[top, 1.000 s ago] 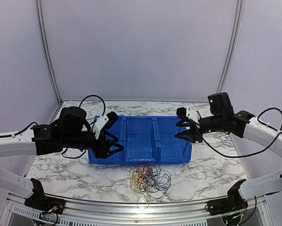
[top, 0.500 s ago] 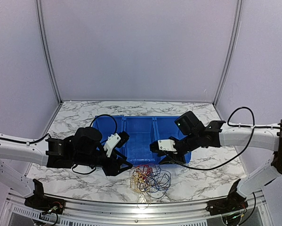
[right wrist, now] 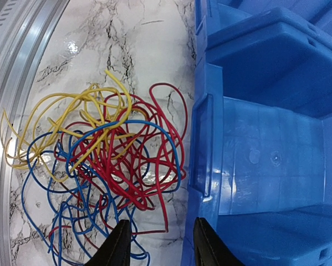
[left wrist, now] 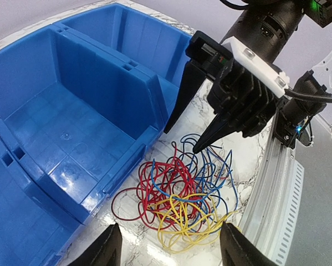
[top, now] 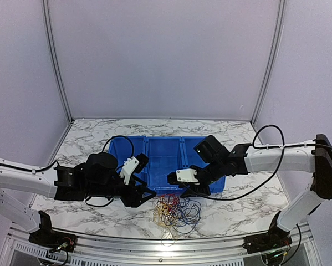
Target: Untangle the cables
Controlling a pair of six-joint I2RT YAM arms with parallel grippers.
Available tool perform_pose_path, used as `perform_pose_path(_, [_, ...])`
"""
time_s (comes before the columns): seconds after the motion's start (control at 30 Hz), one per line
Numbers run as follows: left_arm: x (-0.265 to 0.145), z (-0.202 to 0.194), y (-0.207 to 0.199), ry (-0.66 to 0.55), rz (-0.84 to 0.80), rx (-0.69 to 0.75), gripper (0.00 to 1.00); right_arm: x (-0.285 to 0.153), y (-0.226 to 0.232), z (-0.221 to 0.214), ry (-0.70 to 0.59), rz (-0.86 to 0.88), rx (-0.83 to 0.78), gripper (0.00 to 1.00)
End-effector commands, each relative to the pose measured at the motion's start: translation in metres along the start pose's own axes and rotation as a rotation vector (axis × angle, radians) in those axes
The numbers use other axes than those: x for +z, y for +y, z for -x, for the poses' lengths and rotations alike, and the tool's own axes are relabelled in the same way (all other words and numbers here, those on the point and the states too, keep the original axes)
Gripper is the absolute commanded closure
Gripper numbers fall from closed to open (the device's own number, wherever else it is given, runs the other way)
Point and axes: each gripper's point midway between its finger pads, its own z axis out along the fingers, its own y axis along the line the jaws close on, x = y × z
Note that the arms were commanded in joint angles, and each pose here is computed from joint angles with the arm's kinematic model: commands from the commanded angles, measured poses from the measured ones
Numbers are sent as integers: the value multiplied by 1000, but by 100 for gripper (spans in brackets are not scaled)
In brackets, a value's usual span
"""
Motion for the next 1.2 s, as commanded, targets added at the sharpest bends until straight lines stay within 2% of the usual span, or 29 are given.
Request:
perform_pose_path(0.0, [-4,3,-1,-36,-3,-11,36,4,-16,20,-21,-35,-6,61])
perform_pose_path(0.27, [-7,0,7,-58,29,-12,35,12,-20,24,-13,-17,8,82])
perform_pose_path(0.43, [-4,-4,9,-62,30,-14,35,14,-19,24,-6,-2,16,87])
perform_pose_path(0.5, [-4,-6,9,-68,28,-15,35,15,-18,24,-4,7,19,99])
perform_pose_path(0.53, [-3,-6,10,-71,27,-15,35,14,-18,25,-7,12,20,100])
perform_pose_path(0.7, [-2,2,10,-130,27,-8,34,-4,-13,51,-75,57,24,100])
perform_pose_path(0.8, [-1,11,13,-201,46,-15,22,-24,-10,75,-146,82,27,100])
perform_pose_path(0.9, [2,18,11,-253,34,-10,21,-37,-9,91,-179,114,33,100])
perform_pose_path(1.0, [15,21,1,-253,6,13,22,-47,-7,104,-208,142,39,100])
perform_pose_path(1.17, [39,25,-9,-262,-20,26,35,-69,-1,125,-266,174,11,100])
